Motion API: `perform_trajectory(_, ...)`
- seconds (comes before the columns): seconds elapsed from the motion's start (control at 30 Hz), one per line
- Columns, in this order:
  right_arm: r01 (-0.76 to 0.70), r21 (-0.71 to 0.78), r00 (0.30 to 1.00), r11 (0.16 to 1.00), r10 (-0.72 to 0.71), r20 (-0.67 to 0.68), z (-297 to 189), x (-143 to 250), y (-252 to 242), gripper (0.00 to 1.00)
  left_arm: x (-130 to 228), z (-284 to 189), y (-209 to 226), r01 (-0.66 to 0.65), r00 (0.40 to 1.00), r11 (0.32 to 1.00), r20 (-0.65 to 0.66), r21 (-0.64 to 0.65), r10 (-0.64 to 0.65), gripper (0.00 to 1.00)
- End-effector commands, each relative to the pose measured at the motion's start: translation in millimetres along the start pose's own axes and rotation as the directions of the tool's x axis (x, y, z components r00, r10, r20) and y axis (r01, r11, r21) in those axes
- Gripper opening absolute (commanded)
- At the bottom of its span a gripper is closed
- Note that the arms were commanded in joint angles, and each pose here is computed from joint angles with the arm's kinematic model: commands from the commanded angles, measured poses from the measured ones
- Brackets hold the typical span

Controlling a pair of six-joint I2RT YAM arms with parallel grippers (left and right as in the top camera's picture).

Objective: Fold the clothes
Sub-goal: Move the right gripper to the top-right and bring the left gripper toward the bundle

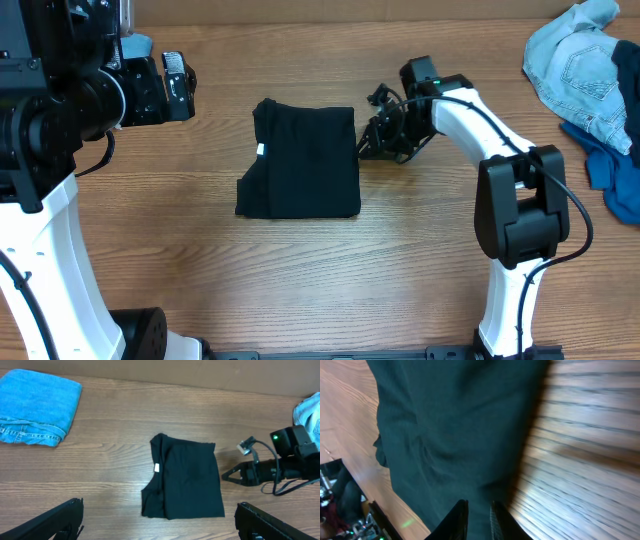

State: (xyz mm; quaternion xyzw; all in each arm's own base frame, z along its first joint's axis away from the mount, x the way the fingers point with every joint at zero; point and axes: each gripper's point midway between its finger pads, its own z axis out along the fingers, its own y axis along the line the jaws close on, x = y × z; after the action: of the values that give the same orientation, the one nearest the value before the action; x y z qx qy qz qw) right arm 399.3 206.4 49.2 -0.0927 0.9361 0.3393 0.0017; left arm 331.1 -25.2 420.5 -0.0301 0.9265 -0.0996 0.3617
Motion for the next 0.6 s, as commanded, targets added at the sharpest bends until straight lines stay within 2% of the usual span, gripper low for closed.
perform_trajectory(0.0, 0.062, 0.032, 0.997, 0.998, -0.063, 0.033, -7, -11, 13, 0.18, 0, 2, -2, -0.024, 1.0, 1.0, -0.002, 0.006, 0.024, 1.0)
perform_trajectory(0.13, 0.085, 0.048, 0.996, 0.995, -0.087, 0.035, -5, -13, 18, 0.16, 1, 5, -2, -0.023, 1.0, 1.0, -0.015, 0.009, 0.023, 1.0)
perform_trajectory(0.2, 0.088, 0.05, 0.995, 0.995, -0.09, 0.046, -5, -15, 18, 0.2, 4, 12, 0, -0.031, 0.999, 1.0, -0.044, 0.004, 0.031, 1.0)
perform_trajectory(0.3, 0.044, 0.048, 0.994, 0.998, -0.048, 0.095, -15, -26, 12, 0.58, 14, 40, 10, -0.025, 0.99, 0.999, -0.143, -0.027, 0.021, 1.0)
perform_trajectory(0.47, -0.007, 0.0, 0.985, 1.0, 0.007, 0.173, -52, -38, -1, 0.74, 29, 100, 14, 0.035, 0.951, 0.999, -0.309, 0.024, -0.026, 1.0)
perform_trajectory(0.57, -0.048, -0.05, 0.967, 0.998, 0.059, 0.246, -96, -42, -11, 0.78, 37, 135, 15, 0.067, 0.921, 0.997, -0.388, 0.049, -0.043, 1.0)
